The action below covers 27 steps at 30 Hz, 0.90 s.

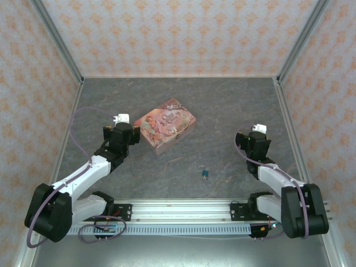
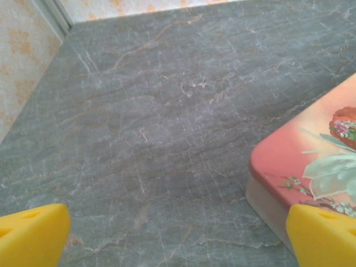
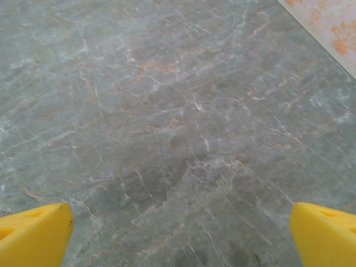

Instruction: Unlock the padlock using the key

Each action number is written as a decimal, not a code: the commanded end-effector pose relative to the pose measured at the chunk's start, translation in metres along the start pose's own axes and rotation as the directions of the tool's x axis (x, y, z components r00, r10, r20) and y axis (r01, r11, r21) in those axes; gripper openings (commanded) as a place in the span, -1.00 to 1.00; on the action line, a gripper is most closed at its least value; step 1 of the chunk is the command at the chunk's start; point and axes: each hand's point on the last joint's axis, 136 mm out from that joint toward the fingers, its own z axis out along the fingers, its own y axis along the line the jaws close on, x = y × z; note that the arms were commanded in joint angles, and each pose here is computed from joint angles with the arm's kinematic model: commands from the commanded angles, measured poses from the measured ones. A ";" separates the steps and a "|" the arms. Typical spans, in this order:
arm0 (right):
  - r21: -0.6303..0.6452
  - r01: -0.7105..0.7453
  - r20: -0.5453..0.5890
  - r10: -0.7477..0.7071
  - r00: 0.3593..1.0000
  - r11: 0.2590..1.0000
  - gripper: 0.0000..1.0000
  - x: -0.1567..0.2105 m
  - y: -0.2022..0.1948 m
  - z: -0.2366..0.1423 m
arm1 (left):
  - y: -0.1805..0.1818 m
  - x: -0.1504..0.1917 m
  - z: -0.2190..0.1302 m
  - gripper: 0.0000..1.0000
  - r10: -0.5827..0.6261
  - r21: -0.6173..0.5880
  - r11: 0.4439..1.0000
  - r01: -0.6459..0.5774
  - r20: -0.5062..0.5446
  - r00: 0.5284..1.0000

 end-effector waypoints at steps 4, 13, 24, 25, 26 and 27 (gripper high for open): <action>-0.094 -0.021 0.209 0.040 0.977 0.995 0.98 -0.048 0.015 0.009 | 0.019 -0.021 0.001 1.00 -0.002 -0.069 0.998 0.010 0.116 0.993; -0.111 -0.020 0.207 0.043 0.977 0.994 0.98 -0.034 0.015 0.043 | 0.029 -0.010 0.010 1.00 -0.011 -0.102 0.994 0.026 0.144 0.989; -0.076 -0.042 0.106 0.050 0.993 0.996 0.98 -0.035 0.010 0.061 | 0.011 -0.012 0.034 1.00 0.013 -0.016 1.000 -0.010 0.195 0.981; -0.075 -0.042 0.108 0.050 0.993 0.996 0.98 -0.036 0.010 0.062 | 0.008 -0.012 0.037 1.00 0.028 -0.009 1.000 -0.027 0.194 0.981; -0.075 -0.041 0.107 0.049 0.993 0.996 0.99 -0.035 0.010 0.061 | 0.004 -0.012 0.040 1.00 0.045 0.005 0.999 -0.047 0.198 0.979; -0.074 -0.041 0.106 0.049 0.993 0.996 0.98 -0.035 0.010 0.062 | 0.001 -0.011 0.044 1.00 0.051 0.013 0.998 -0.054 0.186 0.981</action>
